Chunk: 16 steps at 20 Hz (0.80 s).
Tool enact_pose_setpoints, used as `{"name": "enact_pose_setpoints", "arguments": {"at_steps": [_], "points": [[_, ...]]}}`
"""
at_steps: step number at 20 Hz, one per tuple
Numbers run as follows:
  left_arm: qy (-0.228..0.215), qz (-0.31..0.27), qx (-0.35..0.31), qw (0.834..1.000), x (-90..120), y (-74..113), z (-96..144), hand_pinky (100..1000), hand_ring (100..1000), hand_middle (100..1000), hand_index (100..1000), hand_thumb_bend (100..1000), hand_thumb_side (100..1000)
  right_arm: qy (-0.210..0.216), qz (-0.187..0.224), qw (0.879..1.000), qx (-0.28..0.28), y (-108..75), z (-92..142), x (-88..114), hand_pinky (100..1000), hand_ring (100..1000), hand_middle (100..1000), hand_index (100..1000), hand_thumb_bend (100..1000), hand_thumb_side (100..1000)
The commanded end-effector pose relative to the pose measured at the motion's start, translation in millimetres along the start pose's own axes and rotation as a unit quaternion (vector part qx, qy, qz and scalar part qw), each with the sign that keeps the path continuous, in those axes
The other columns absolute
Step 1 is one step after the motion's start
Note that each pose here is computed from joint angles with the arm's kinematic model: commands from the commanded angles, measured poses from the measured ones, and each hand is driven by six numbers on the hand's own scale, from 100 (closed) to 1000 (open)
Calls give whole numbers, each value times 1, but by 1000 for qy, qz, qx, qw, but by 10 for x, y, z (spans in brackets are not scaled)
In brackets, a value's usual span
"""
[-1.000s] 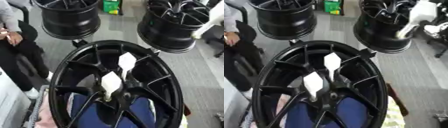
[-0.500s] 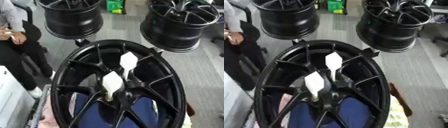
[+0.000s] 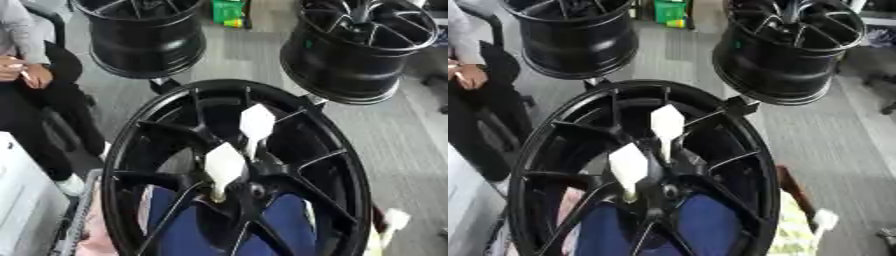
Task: Pull the pin out of the wheel hub.
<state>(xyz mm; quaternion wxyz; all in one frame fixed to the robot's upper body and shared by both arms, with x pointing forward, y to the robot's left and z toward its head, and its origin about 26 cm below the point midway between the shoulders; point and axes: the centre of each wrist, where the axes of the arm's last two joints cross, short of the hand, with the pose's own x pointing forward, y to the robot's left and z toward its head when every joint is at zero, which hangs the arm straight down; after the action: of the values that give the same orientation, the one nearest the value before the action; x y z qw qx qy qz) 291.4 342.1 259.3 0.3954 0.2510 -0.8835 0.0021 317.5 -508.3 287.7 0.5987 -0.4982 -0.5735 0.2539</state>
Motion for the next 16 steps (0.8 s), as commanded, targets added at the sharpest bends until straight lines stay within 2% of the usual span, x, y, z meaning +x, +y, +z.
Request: {"name": "enact_pose_setpoints", "arguments": {"at_steps": [1,6,10,16], "points": [[-21,-12,3,1000,96,66,-66,756,818,694,822,290,643,-24,-29,997,-73,-258,7,187,827,791,772,831,100,463],[-22,-12,-2,1000,106,54,-64,756,817,692,822,293,639,-67,-94,985,-129,-303,6,465,824,777,755,817,100,497],[-28,-20,-21,999,142,24,-42,759,819,695,828,291,634,-86,-104,981,-141,-311,15,599,814,762,742,805,100,517],[-55,-99,-130,985,116,-23,24,773,828,711,845,286,625,-99,-102,980,-136,-287,14,697,815,764,743,804,100,541]]}}
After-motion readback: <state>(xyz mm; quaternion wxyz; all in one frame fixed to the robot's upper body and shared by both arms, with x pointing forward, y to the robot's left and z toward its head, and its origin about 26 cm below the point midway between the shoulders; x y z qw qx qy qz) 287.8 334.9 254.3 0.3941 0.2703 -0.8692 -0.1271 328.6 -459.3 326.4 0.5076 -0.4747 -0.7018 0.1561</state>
